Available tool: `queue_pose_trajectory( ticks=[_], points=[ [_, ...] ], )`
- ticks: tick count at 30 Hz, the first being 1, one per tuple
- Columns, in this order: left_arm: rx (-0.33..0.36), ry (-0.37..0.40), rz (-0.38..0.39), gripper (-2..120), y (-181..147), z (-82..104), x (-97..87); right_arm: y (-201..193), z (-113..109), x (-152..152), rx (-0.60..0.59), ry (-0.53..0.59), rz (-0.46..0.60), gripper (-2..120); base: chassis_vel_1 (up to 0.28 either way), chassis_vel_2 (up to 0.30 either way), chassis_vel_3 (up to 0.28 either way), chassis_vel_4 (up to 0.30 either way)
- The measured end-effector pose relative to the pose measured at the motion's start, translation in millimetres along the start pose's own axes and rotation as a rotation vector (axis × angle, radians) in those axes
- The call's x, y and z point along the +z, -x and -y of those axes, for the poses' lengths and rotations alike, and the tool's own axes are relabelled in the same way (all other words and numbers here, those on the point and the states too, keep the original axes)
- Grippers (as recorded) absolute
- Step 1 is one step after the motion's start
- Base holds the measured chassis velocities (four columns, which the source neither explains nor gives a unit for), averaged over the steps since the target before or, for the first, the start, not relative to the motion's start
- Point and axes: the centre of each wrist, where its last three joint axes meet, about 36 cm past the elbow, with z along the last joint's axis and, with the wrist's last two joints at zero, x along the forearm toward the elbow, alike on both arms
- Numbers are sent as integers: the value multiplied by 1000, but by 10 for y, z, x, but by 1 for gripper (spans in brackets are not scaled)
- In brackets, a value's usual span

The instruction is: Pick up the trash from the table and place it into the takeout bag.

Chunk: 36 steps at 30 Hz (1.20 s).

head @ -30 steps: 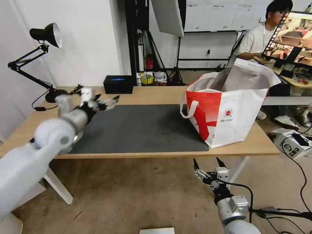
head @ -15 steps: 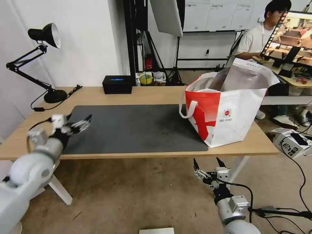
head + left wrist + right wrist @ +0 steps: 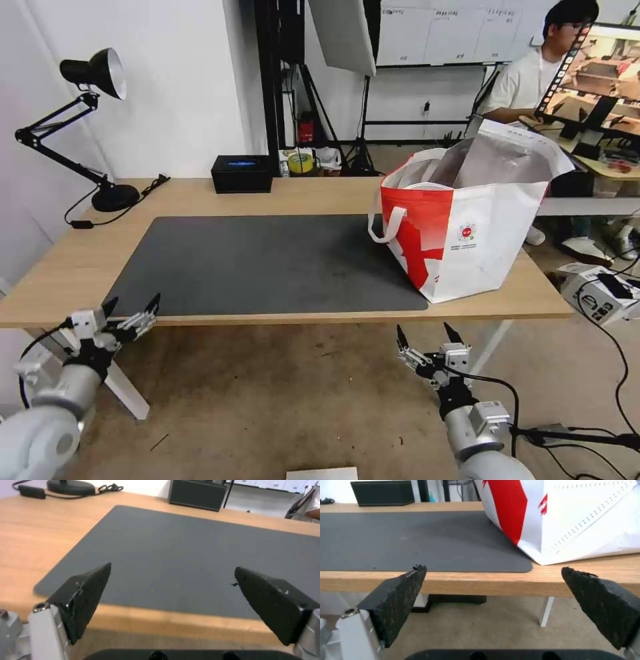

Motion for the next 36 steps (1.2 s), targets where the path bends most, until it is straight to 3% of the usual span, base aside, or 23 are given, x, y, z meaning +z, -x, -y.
queue_pose_trajectory(
  ticks=[12,36],
  points=[
    [-17,-17,-10,100,-266,-3,293,0,0,0,0,0,0,100,0,0,0,0],
    [-9,-9,8,100,-225,-40,277,0,0,0,0,0,0,100,0,0,0,0]
  ],
)
